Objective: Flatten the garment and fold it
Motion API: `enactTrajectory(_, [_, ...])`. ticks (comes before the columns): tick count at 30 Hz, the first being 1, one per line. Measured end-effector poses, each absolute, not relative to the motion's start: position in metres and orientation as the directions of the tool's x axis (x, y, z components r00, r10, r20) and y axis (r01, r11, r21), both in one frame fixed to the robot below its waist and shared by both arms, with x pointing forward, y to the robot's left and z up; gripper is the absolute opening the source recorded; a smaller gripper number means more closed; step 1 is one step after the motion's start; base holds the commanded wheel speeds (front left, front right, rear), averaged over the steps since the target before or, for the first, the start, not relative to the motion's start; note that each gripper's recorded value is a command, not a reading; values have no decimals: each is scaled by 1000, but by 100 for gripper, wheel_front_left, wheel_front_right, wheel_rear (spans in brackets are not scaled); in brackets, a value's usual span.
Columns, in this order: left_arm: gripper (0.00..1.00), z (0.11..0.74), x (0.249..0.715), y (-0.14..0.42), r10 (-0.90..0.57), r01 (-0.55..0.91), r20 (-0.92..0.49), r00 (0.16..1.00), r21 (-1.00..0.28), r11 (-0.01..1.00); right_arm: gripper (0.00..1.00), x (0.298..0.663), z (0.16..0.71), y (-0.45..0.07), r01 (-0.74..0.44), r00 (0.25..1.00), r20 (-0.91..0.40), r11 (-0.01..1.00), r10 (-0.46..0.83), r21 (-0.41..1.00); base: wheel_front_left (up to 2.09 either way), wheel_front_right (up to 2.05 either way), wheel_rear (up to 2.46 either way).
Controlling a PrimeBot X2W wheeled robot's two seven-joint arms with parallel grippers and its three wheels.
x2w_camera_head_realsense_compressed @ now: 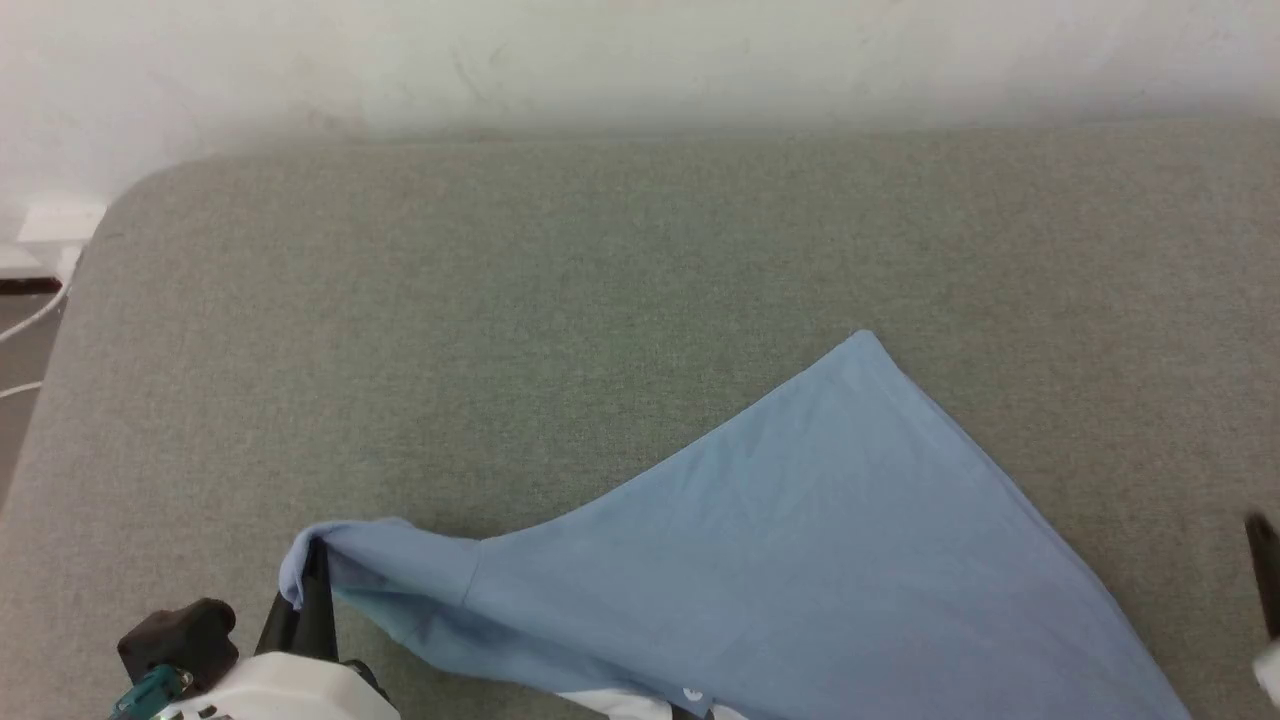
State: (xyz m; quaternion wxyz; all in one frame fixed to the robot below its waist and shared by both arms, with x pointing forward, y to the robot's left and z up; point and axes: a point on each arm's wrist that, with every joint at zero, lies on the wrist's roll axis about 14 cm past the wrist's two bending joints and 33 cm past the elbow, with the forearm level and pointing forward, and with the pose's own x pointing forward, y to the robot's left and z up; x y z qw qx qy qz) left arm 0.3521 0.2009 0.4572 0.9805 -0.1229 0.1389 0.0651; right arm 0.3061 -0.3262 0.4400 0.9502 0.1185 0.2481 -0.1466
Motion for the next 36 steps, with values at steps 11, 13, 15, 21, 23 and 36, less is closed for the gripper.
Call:
enactTrajectory(11, [0, 449, 364, 199, 105, -182, -304, 947, -239, 954, 100, 451, 449, -224, -36, 891, -438, 979, 122, 200, 0, 0, 0])
enactTrajectory(13, [0, 446, 364, 200, 112, -192, -312, 943, -240, 952, 100, 465, 445, -201, -105, 849, -491, 973, 195, 205, 0, 0, 0])
enactTrajectory(15, [0, 444, 363, 202, 122, -203, -316, 941, -239, 949, 100, 472, 433, -181, -160, 780, -573, 965, 252, 207, 0, 0, 0])
enactTrajectory(21, [0, 438, 361, 208, 148, -233, -326, 934, -238, 943, 100, 476, 403, -147, -244, 585, -739, 942, 333, 230, 0, 0, 0])
enactTrajectory(23, [0, 434, 361, 209, 148, -236, -335, 931, -238, 942, 100, 476, 394, -142, -254, 541, -771, 939, 337, 231, 0, 0, 0])
enactTrajectory(36, [0, 427, 361, 211, 159, -249, -343, 926, -237, 939, 0, 457, 366, -124, -333, 302, -893, 915, 333, 228, 0, 0, 0])
